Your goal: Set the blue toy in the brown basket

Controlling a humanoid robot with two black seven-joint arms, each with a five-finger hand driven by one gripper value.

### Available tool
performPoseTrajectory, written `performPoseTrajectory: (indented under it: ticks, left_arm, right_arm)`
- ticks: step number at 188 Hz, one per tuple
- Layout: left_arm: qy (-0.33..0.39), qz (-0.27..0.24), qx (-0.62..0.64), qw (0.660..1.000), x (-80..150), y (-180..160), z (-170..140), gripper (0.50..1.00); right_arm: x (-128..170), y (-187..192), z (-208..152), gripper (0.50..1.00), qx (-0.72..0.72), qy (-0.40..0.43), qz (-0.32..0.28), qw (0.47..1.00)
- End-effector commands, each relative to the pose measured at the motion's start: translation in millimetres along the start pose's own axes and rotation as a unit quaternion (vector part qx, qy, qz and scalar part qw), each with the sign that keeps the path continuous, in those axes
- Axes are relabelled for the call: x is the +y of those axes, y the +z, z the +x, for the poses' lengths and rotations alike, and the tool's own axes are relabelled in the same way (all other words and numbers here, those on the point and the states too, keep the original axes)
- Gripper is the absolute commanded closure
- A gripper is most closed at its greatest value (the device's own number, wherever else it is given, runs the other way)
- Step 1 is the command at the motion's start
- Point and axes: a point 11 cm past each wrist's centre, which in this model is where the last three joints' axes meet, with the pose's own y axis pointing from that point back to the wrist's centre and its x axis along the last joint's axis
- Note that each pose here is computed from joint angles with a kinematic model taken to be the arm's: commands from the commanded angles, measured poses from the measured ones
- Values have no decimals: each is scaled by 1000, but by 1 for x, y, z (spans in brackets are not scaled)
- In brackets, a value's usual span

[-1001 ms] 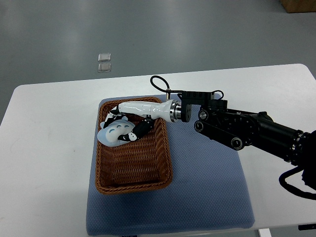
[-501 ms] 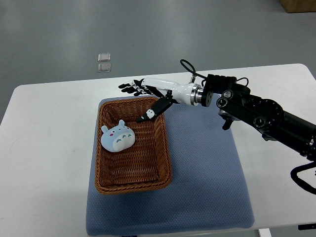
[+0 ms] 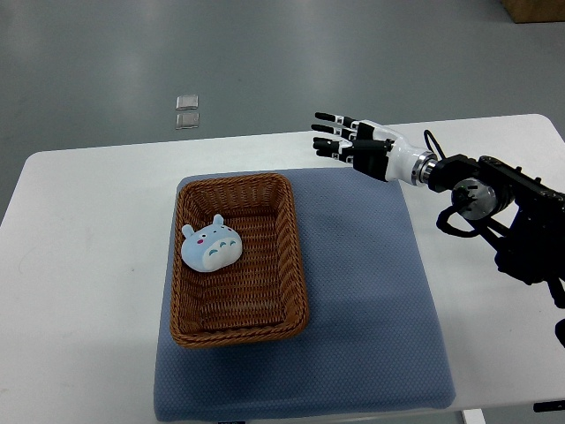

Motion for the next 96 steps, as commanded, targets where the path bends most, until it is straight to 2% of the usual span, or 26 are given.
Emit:
performPoseTrajectory:
  ticks: [1,26,96]
  left_arm:
    - [0,0,0,1000,0,0,0,500]
    - [0,0,0,1000,0,0,0,500]
    - [-1,0,0,1000,0,0,0,500]
  right_arm:
    - [7,1,16,589,-60,20,13,998]
    - [12,6,36,589,-92,53,20,994]
    - [14,15,37,589,-98,52,21,994]
